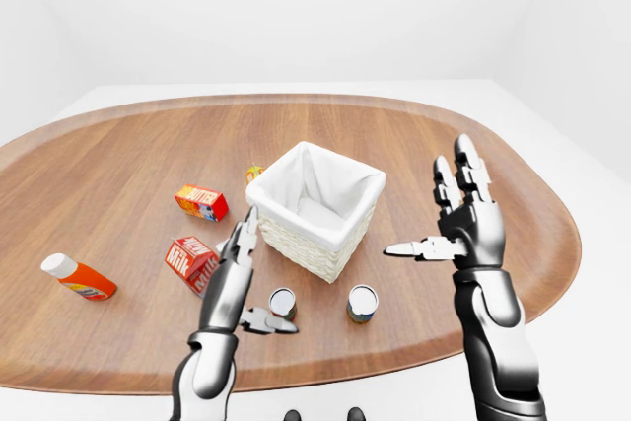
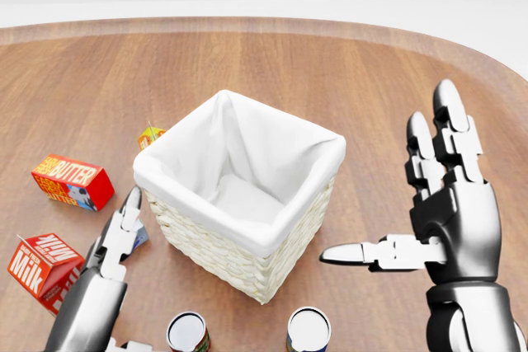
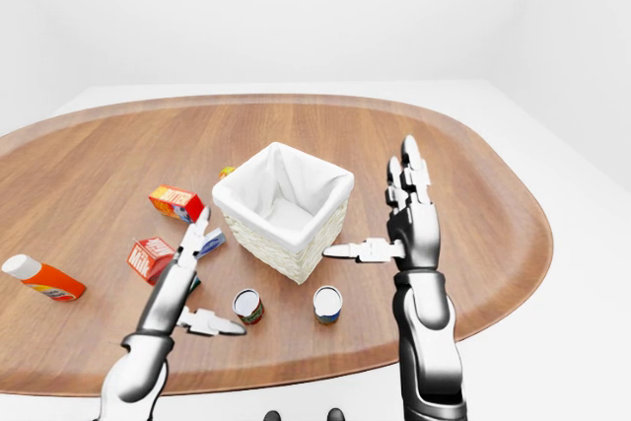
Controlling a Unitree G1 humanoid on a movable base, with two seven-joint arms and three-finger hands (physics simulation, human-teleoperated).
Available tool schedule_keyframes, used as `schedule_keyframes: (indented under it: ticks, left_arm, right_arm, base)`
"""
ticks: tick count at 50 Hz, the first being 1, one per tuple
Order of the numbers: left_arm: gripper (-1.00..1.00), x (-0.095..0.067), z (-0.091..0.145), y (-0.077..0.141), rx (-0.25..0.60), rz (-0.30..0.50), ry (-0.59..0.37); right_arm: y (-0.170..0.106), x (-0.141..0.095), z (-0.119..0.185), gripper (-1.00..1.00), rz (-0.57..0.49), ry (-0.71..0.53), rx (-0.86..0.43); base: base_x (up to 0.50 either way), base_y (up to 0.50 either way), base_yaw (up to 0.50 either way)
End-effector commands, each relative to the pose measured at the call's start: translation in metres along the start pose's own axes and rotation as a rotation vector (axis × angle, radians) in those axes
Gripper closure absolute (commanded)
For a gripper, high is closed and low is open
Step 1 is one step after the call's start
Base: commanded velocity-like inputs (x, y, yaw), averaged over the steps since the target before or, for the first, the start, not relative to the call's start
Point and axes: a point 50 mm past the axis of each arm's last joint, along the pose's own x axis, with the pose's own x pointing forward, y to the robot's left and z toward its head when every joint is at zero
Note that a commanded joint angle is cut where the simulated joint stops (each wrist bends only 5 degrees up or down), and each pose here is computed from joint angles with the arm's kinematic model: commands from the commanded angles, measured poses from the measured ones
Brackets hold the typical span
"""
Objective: Pick up the tomato sauce, and put it in the basket.
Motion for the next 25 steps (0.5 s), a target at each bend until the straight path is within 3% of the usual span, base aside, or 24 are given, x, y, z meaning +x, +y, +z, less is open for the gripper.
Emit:
schedule_keyframes:
  ticks: [1,25]
  left_arm:
    - [-1.0,0.001,-0.006,-0.004,0.003,-0.009,0.022]
    - [-1.0,0.003,-0.018,-0.01,0.02,-0.009,0.057]
  right_arm:
    - [0.0,0.0,0.0,-1.0,-0.001,0.001,0.0]
    - [0.0,0.0,0.001,-1.0,0.0,-0.003,0.0]
  base:
    - [0.0,0.0,0.0]
    - [0.0,0.0,0.0]
